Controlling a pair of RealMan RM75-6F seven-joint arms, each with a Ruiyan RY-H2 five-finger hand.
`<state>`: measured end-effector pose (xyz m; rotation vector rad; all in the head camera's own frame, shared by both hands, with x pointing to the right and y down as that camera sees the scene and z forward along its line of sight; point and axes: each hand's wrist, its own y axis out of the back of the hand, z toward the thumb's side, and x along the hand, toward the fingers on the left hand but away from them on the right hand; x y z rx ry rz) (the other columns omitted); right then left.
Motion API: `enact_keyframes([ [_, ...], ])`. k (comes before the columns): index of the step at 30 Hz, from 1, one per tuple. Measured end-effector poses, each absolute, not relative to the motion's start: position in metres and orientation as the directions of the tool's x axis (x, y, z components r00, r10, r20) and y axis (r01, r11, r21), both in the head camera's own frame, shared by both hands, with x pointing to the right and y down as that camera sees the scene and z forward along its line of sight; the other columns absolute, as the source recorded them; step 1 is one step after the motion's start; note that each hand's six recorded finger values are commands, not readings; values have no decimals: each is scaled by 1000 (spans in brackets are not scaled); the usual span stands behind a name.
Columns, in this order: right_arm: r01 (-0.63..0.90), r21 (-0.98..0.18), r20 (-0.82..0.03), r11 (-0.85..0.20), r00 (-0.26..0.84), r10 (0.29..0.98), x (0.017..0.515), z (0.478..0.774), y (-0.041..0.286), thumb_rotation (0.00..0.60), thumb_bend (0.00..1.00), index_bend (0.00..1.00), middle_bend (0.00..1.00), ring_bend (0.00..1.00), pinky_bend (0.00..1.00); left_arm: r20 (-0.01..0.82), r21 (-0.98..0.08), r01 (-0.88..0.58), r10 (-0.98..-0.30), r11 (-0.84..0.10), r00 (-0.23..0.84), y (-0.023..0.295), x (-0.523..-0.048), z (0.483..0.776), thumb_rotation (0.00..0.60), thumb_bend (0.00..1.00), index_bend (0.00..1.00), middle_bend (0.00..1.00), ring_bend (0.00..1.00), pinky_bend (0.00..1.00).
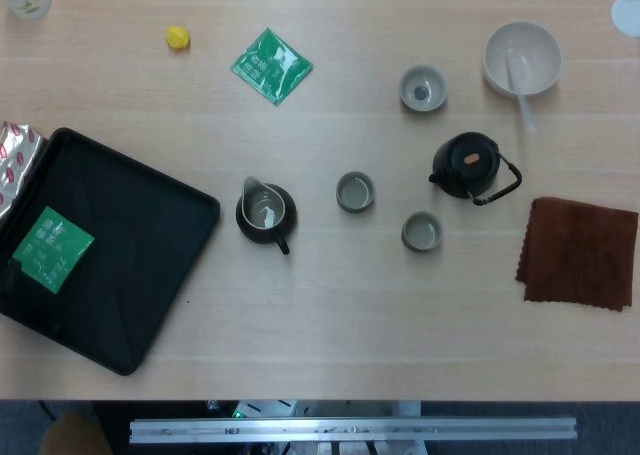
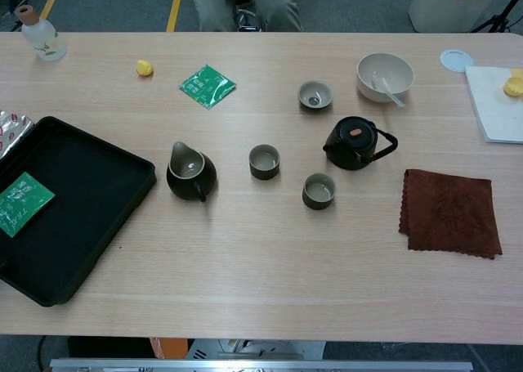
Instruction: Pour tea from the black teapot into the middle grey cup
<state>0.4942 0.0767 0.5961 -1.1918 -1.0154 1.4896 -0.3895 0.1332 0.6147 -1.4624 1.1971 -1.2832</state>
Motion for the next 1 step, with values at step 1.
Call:
enact_keyframes([
  [1, -169, -963, -200, -212, -84, 976, 494, 596, 76, 600, 325, 478, 505, 369, 141, 198, -972, -128, -980, -199, 22, 133, -390, 614, 600, 267, 93, 165, 70, 72],
])
